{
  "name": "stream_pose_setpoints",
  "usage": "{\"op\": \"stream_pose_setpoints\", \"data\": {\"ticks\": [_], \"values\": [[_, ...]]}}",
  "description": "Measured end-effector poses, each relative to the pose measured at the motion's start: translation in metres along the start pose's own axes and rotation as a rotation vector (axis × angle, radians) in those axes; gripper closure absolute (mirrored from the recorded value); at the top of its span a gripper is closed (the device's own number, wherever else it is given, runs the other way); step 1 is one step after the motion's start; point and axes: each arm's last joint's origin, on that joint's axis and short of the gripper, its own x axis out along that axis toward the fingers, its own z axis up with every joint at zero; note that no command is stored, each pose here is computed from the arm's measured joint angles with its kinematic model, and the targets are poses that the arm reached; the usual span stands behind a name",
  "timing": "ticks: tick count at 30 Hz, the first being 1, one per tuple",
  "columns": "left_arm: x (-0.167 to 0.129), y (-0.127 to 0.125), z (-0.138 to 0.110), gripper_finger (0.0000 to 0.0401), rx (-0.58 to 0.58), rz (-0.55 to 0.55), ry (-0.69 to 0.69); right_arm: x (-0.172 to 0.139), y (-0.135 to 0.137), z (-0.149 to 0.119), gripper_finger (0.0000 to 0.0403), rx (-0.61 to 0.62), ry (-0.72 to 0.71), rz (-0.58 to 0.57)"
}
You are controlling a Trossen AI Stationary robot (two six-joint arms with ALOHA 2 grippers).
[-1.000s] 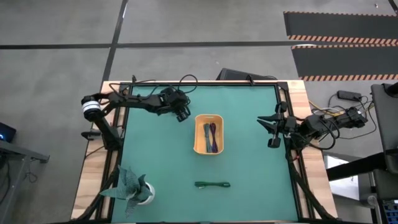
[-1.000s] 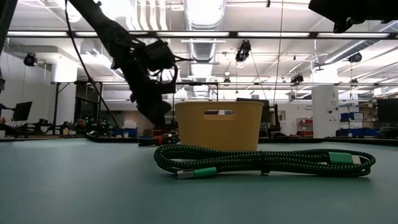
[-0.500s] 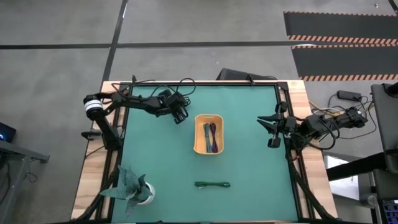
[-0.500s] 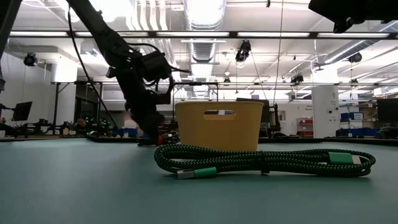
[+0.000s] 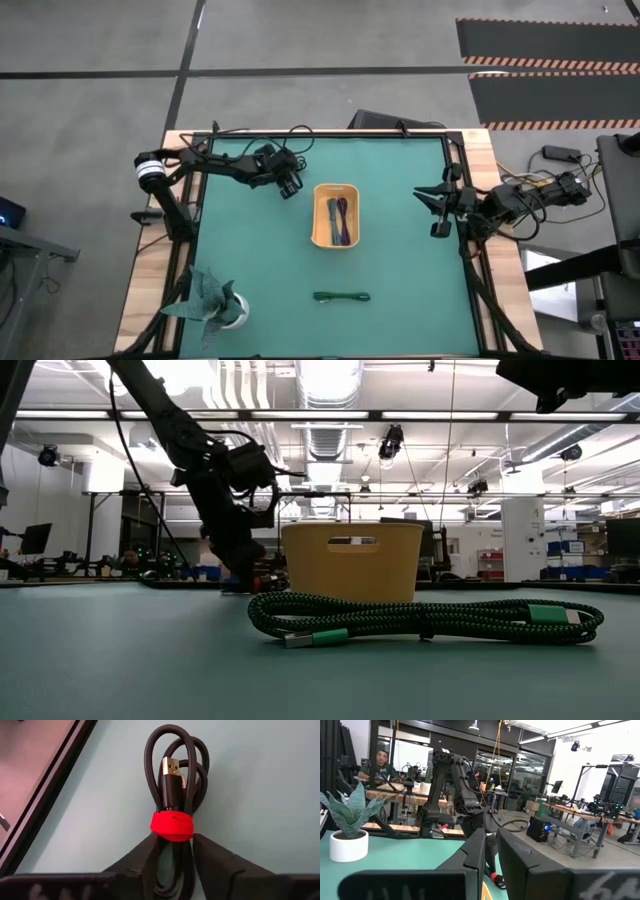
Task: Pick and place USB-C Cables
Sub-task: Put the black charger cable into the yellow bin
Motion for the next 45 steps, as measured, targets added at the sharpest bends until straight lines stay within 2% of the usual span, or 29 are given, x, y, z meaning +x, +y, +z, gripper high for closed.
{"op": "stream_pose_setpoints", "data": {"ticks": [7,10,19,35,41,45], "values": [[0.001,0.0,-0.002,0.0379,-0.038,-0.003,0.007,0.0,0.0,0.0,0.036,0.0,0.0,0.0],[0.001,-0.001,-0.005,0.0396,-0.069,-0.002,0.009,0.0,0.0,0.0,0.036,0.008,0.0,0.0],[-0.006,-0.003,-0.011,0.04,-0.077,-0.011,0.018,0.0,0.0,0.0,0.036,0.008,0.0,0.0],[-0.086,0.016,0.008,0.0401,-0.198,-0.091,-0.254,0.0,0.0,0.0,0.036,-0.002,0.003,0.001],[-0.082,0.021,0.003,0.039,-0.351,-0.095,-0.206,0.0,0.0,0.0,0.036,0.004,0.002,0.001],[-0.065,0.016,0.001,0.0344,-0.392,-0.089,-0.16,0.0,0.0,0.0,0.036,0.006,0.003,0.0]]}}
